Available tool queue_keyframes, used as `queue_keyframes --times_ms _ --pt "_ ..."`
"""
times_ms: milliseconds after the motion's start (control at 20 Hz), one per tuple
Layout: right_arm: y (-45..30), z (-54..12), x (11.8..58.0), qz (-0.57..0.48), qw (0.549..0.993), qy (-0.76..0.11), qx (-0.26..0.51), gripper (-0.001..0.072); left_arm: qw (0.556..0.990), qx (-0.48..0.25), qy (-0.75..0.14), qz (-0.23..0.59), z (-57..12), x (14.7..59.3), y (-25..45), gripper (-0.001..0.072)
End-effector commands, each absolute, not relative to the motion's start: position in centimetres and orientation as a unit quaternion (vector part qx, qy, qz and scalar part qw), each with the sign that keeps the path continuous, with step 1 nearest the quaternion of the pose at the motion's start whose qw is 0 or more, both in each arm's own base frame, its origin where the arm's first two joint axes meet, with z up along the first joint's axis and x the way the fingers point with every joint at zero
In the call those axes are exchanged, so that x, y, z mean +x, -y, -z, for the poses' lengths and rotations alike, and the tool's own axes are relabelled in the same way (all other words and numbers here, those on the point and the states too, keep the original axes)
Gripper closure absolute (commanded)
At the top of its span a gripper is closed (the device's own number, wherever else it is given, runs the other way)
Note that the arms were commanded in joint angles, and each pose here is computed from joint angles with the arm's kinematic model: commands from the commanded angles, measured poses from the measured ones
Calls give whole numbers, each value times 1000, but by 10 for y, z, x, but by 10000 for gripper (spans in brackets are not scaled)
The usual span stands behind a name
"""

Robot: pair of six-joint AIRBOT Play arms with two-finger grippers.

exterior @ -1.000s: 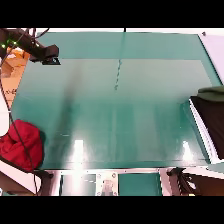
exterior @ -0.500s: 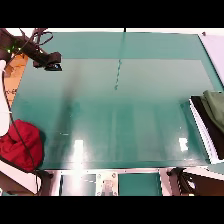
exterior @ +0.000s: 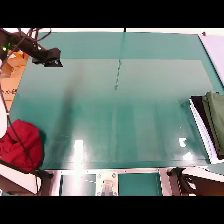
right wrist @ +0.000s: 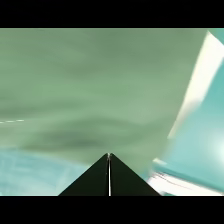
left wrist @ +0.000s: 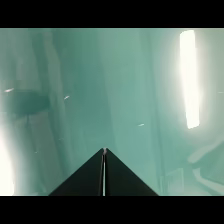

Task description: Fold the shirts.

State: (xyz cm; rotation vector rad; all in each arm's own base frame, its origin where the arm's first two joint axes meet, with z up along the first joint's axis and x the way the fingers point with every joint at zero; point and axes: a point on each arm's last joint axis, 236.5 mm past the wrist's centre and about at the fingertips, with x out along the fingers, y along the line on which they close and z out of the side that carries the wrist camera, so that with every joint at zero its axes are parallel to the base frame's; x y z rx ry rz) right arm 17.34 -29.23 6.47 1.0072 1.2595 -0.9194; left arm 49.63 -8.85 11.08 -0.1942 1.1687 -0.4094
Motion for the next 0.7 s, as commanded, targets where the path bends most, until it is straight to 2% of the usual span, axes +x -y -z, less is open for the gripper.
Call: queue_keyframes --times_ms 0,100,300,450,650 --pt "259 -123 265 313 703 -513 380 694 817 -83 -532 207 -141 481 93 684" --pt "218 -129 306 260 736 -529 333 695 810 -85 -542 207 -147 464 94 684" --pt "114 -111 351 142 762 -582 246 695 778 -64 -594 193 -121 411 100 685" --pt "42 -86 359 68 781 -591 189 696 753 -64 -625 194 -82 358 115 684" --pt "-35 -41 337 -7 780 -611 133 696 730 -82 -655 177 -37 298 114 684"
